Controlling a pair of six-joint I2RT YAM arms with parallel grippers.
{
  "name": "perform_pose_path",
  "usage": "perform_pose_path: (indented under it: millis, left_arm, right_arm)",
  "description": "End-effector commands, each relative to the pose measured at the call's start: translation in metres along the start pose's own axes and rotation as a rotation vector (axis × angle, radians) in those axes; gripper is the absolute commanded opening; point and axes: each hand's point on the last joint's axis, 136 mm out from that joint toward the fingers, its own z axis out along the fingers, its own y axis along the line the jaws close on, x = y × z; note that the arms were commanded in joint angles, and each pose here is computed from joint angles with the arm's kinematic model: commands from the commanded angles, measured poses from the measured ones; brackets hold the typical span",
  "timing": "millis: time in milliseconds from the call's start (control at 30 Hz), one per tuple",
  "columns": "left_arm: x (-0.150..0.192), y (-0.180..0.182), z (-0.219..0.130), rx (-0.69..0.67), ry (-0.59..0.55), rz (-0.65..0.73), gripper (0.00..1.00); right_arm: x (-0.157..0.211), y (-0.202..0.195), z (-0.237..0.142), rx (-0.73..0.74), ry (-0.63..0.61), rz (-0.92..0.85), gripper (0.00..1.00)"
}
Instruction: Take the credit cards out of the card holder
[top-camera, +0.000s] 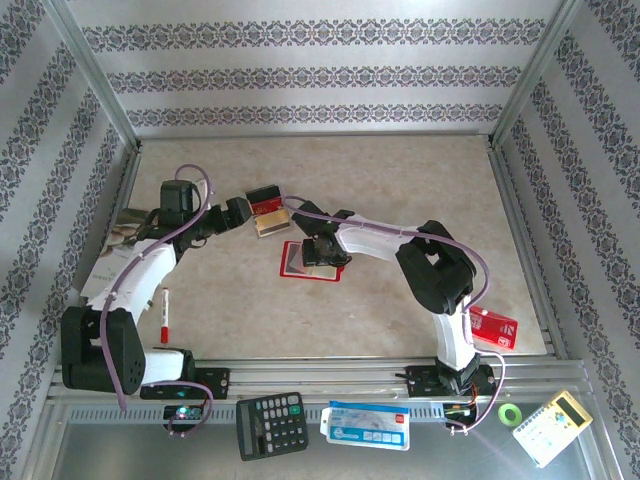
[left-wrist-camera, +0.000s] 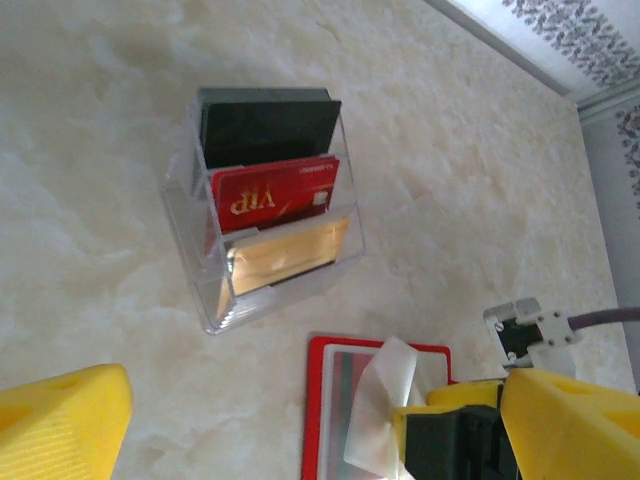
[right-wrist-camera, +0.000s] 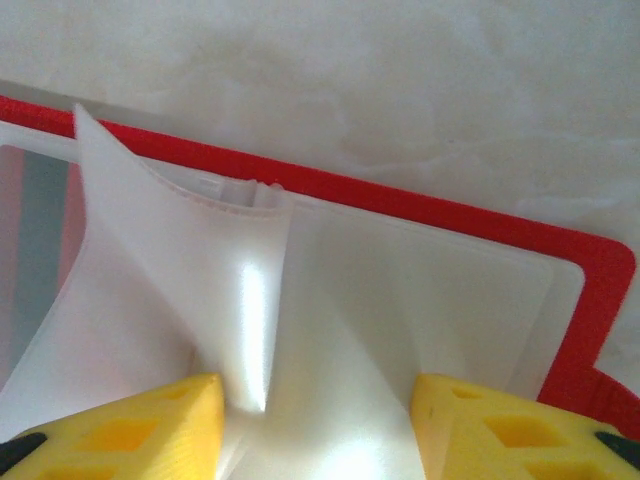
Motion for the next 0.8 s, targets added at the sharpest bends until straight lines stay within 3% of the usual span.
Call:
perform_pose_path:
  millis: [0, 333, 400, 500, 767]
  left_arm:
    - [0.023, -0.002, 0.010, 0.021, 0.085, -0.001, 0.91]
    - [0.101, -0.025, 0.047, 0.063, 0.289, -0.035, 0.75]
    - [0.116, -0.030, 0.055, 0.079, 0.317, -0.064, 0.68]
    - [0.129, -0.035, 0.065, 0.104, 0.340, -0.114, 0.58]
    - [0.137, -0.042, 0.083, 0.111, 0.326, -0.147, 0.43]
  right_arm:
    - [0.022, -0.021, 0.016, 0.054, 0.065, 0.021, 0.52]
    - [0.022, -0.015, 0.019, 0.024, 0.064, 0.027, 0.48]
    - [0.022, -0.015, 0.020, 0.024, 0.063, 0.030, 0.47]
    - [0.021, -0.015, 0.020, 0.024, 0.058, 0.032, 0.46]
    - [0.021, -0.014, 0.021, 0.013, 0.054, 0.036, 0.45]
